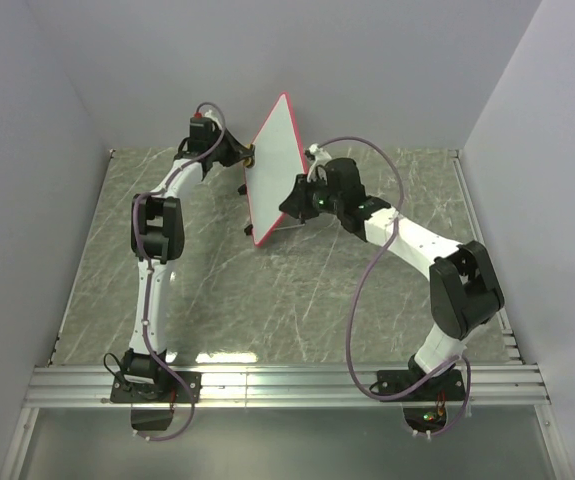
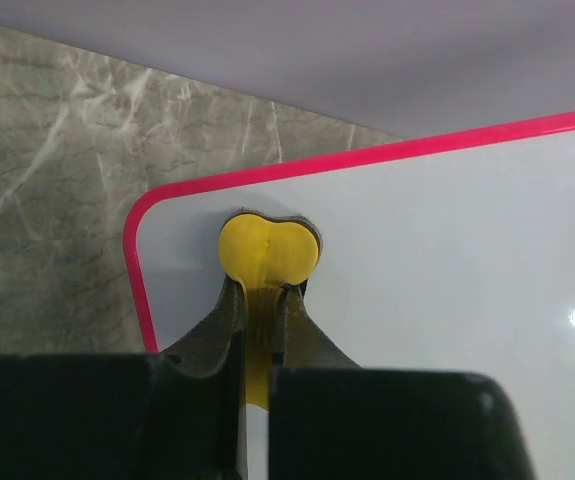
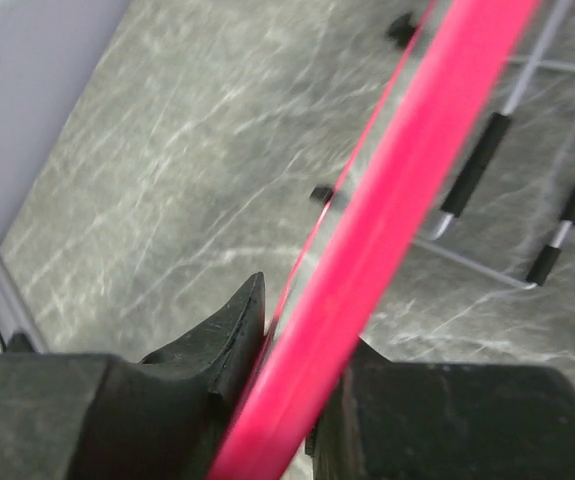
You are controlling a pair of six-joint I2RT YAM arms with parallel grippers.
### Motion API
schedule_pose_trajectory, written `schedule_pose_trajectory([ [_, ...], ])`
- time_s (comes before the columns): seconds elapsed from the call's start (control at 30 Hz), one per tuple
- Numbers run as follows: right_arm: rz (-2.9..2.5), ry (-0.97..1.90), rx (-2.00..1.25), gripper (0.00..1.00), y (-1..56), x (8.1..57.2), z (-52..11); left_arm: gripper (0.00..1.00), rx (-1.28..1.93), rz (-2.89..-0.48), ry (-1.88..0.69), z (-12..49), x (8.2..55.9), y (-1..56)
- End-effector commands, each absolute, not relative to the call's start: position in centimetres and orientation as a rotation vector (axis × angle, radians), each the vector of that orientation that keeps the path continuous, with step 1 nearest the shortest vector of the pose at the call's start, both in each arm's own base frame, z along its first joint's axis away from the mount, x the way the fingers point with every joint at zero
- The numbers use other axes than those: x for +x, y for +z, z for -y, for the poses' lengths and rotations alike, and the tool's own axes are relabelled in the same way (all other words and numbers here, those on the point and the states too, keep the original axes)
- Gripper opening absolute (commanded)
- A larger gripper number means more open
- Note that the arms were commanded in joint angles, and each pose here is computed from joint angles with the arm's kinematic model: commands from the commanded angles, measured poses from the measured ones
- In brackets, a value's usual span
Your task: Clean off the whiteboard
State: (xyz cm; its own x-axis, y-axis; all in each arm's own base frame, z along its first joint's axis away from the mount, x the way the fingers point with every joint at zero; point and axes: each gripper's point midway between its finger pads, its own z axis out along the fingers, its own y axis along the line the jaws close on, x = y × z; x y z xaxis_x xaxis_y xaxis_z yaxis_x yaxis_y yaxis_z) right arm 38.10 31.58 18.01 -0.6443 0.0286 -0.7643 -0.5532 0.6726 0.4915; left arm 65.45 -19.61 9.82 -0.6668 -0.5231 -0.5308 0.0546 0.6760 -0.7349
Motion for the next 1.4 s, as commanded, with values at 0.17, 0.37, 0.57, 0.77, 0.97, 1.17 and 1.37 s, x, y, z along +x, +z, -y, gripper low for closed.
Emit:
schedule_pose_trajectory([
  [0.17, -2.687, 1.516, -0.854, 0.00, 9.4, 17.4, -34.2, 0.00, -0.118, -2.098, -1.278, 28.6, 60.7, 14.5],
  [0.37, -2.705, 1.521, -0.834, 0.00, 8.7, 17.2, -34.2, 0.00, 0.002, -2.002, -1.360, 30.0, 59.3, 20.5],
  [0.57, -2.699, 1.531, -0.822, 0.00, 8.6, 17.2, -34.3, 0.00, 0.077, -2.009, -1.365, 30.1, 57.3, 21.9],
  [0.77, -2.694, 1.510, -0.818, 0.00, 8.8, 17.5, -34.3, 0.00, 0.039, -2.084, -1.350, 29.7, 56.6, 18.7],
  [0.97, -2.603, 1.451, -0.859, 0.12, 12.9, 19.2, -34.9, 0.00, 0.010, -2.135, -1.319, 29.0, 56.4, 16.4],
  [1.17, -2.416, 1.380, -0.753, 0.53, 19.6, 23.3, -35.1, 0.00, 0.003, -2.140, -1.278, 28.3, 56.6, 16.6],
  [1.37, -2.328, 1.338, -0.633, 0.55, 22.6, 26.0, -34.0, 0.00, -0.059, -2.190, -1.142, 26.8, 58.0, 14.6],
])
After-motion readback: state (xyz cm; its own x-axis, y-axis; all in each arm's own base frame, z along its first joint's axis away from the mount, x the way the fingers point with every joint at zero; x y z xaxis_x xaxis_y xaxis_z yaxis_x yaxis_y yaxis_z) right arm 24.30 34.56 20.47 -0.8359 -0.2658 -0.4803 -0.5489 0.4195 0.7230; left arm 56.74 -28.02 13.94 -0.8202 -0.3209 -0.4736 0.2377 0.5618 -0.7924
